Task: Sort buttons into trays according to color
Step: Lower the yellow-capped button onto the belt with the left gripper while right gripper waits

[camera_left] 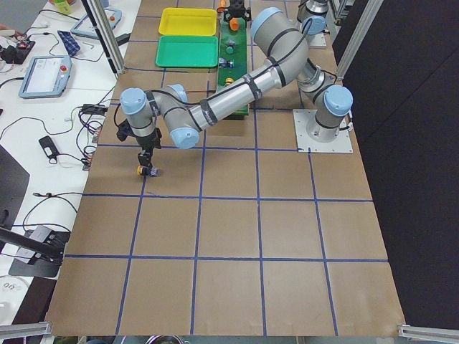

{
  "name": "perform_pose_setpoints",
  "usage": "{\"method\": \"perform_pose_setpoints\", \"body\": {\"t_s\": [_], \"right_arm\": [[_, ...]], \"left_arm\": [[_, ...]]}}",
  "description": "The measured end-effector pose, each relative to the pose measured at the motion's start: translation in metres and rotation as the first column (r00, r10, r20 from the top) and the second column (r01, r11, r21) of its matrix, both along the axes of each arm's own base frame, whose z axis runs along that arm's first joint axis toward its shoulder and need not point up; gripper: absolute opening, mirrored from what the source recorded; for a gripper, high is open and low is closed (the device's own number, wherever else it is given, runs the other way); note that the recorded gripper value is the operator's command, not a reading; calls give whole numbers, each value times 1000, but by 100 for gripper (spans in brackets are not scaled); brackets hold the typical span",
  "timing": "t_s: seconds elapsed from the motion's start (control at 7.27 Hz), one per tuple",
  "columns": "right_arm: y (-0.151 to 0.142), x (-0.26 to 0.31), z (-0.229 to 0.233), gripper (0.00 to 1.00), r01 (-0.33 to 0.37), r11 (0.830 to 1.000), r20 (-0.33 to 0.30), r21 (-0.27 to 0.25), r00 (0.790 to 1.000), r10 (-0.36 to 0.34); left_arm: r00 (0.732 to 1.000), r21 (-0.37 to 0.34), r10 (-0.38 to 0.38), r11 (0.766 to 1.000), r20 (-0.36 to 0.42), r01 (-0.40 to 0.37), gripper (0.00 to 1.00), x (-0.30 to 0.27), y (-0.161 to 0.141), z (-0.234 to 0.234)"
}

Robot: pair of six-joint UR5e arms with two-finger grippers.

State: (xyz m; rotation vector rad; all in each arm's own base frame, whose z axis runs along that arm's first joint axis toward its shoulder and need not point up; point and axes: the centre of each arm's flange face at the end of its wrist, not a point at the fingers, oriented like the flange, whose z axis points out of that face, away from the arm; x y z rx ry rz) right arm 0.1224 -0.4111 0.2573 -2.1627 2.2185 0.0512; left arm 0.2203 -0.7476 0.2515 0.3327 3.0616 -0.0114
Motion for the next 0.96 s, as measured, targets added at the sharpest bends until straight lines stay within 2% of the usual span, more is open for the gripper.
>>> {"method": "perform_pose_setpoints", "body": {"t_s": [0.28,0.55,0.69,0.83,0.96], "right_arm": [[2,0,-7,95,7,1000,0,-22,1000,-7],[2,0,-9,94,6,1000,0,-27,1000,-6],[1,0,-8,94,6,999,0,-34,1000,-6],[-4,0,-4,95,7,998,0,-67,1000,-7],[-10,0,-2,95,8,994,-1,-112,1000,-9]], "left_arm": [[1000,3,1,1000,-5,0,100,7,-14,-24],[999,24,9,1000,-37,-8,100,11,-13,-48],[999,31,8,1000,-51,-7,89,14,-12,-57],[998,37,2,999,-59,1,71,15,-12,-64],[998,36,-3,999,-61,5,63,16,-12,-68]]}}
